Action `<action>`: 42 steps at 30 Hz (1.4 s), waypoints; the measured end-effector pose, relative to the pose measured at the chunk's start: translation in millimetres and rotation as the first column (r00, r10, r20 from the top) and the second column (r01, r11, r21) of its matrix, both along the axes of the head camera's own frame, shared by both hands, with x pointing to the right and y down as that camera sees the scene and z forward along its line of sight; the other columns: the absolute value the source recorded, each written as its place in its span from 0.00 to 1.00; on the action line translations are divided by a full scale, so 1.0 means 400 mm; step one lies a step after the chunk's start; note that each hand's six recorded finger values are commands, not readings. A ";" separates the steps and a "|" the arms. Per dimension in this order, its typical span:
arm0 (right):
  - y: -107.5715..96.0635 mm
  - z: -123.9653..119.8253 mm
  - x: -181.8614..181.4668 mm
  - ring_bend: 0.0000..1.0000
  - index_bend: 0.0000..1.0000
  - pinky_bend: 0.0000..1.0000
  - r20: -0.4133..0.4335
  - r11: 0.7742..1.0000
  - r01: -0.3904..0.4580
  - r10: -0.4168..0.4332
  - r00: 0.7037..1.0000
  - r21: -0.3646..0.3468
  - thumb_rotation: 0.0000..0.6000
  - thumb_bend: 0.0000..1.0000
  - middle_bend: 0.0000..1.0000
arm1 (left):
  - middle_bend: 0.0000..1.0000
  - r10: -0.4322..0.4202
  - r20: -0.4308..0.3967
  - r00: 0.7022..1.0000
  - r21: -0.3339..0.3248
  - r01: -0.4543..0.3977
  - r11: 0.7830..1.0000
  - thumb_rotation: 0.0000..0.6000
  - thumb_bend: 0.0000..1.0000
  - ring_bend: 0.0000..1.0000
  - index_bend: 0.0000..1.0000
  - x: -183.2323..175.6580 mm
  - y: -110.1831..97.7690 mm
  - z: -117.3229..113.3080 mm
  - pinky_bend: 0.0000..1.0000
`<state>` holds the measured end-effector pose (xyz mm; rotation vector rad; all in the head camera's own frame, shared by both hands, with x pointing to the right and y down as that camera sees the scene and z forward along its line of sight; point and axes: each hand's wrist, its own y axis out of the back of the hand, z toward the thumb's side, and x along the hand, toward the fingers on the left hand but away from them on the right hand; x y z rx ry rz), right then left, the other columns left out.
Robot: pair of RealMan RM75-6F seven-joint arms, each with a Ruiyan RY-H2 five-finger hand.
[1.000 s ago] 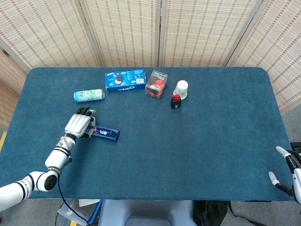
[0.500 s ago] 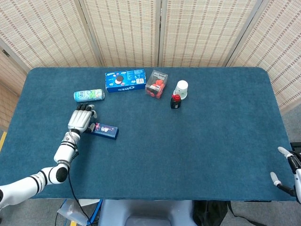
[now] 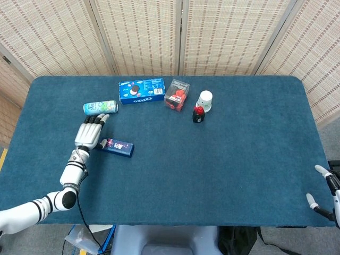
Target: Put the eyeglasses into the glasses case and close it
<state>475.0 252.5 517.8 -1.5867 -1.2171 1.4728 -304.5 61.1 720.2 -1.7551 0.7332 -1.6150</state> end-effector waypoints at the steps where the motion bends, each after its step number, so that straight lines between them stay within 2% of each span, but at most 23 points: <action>1: -0.001 0.001 -0.001 0.16 0.16 0.07 0.000 1.000 0.003 -0.003 1.000 -0.001 1.00 0.30 0.24 | 0.00 -0.005 -0.009 1.000 0.002 0.005 1.000 1.00 0.36 0.00 0.06 -0.004 0.007 -0.012 0.00; 10: -0.007 0.001 0.002 0.16 0.16 0.07 -0.003 1.000 0.009 -0.009 1.000 -0.010 1.00 0.30 0.24 | 0.00 -0.042 -0.008 0.999 0.056 0.042 0.998 1.00 0.36 0.00 0.09 -0.093 0.080 -0.113 0.00; 15: -0.008 0.010 0.001 0.16 0.16 0.07 0.000 1.000 0.012 -0.012 1.000 -0.018 1.00 0.30 0.24 | 0.00 0.004 0.000 1.000 0.043 -0.004 0.999 1.00 0.36 0.00 0.09 -0.116 0.121 -0.128 0.00; 19: -0.008 0.012 -0.003 0.16 0.16 0.07 0.004 1.000 0.016 -0.016 1.000 -0.016 1.00 0.30 0.24 | 0.00 0.057 0.016 0.998 0.012 -0.057 0.998 1.00 0.36 0.00 0.08 -0.098 0.132 -0.109 0.00; 25: -0.004 0.010 0.000 0.16 0.16 0.07 0.003 1.000 0.011 -0.011 1.000 -0.015 1.00 0.30 0.24 | 0.00 0.120 0.036 0.992 -0.025 -0.119 0.993 1.00 0.36 0.00 0.04 -0.038 0.117 -0.051 0.00; 33: 0.006 0.007 0.010 0.16 0.16 0.07 -0.001 1.000 -0.004 0.004 1.000 -0.014 1.00 0.30 0.24 | 0.00 0.162 0.095 0.982 -0.084 -0.155 0.984 1.00 0.36 0.00 0.05 0.017 0.096 0.033 0.00; 38: 0.011 0.007 0.017 0.16 0.16 0.07 -0.003 1.000 -0.013 0.013 1.000 -0.015 1.00 0.30 0.24 | 0.00 0.182 0.125 0.975 -0.101 -0.170 0.980 1.00 0.36 0.00 0.15 0.048 0.090 0.069 0.00; 42: 0.013 0.009 0.019 0.16 0.16 0.07 -0.001 1.000 -0.016 0.016 1.000 -0.015 1.00 0.30 0.24 | 0.00 0.166 0.126 0.978 -0.090 -0.155 0.984 1.00 0.36 0.00 0.36 0.060 0.083 0.079 0.00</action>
